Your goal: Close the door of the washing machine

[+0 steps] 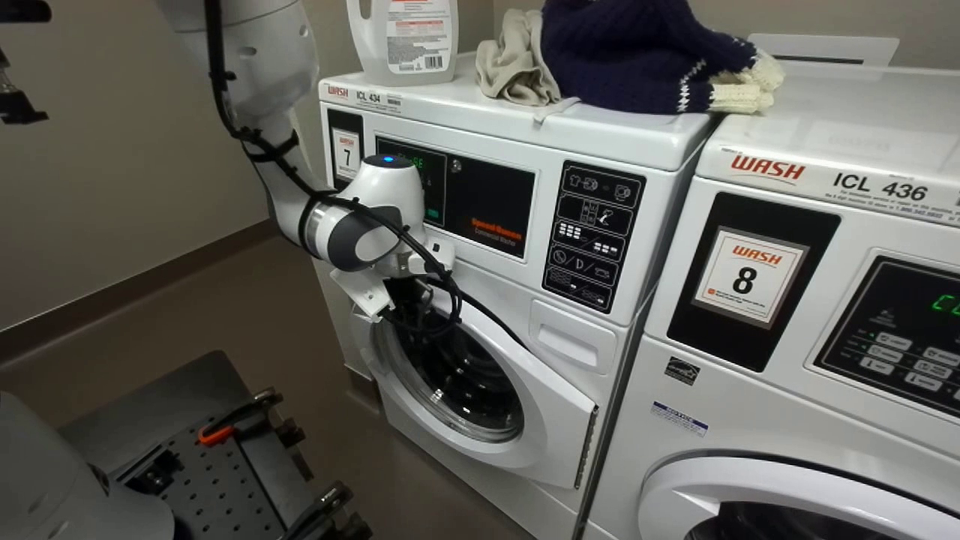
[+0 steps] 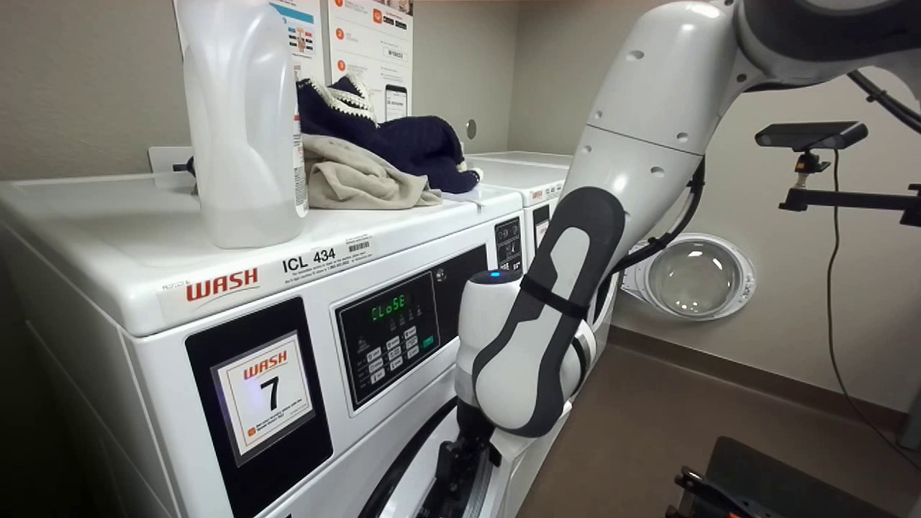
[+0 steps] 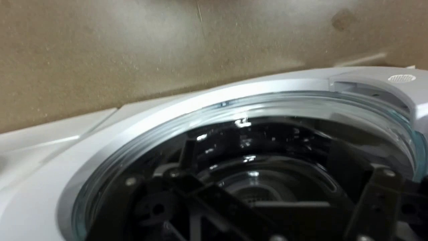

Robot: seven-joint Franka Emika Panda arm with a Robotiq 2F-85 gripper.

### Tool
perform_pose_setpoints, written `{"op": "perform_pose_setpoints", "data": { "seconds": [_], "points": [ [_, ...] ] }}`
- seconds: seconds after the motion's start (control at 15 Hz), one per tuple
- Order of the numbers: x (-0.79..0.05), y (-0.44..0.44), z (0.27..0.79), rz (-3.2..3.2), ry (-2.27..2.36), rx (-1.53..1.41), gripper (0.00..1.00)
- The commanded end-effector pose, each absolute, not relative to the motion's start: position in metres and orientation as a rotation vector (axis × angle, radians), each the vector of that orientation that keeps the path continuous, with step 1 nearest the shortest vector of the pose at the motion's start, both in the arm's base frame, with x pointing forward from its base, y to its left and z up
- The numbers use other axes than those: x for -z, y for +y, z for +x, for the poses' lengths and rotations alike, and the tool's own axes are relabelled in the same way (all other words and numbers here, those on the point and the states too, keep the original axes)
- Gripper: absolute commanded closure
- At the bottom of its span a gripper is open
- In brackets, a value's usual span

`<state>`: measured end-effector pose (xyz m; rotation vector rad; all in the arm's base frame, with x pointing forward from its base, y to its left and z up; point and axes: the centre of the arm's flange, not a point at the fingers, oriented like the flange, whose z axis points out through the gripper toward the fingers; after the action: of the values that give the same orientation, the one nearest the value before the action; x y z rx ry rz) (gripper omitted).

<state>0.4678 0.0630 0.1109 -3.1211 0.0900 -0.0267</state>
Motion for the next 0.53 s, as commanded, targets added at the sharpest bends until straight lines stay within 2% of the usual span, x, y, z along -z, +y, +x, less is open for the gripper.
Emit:
{"op": "perform_pose_setpoints", "data": {
  "seconds": [0.0, 0.47],
  "points": [
    [-0.107, 0.082, 0.496, -3.175, 0.093, 0.328, 0.0],
    [-0.098, 0.085, 0.483, -3.189, 0.155, 0.515, 0.0]
  ]
}}
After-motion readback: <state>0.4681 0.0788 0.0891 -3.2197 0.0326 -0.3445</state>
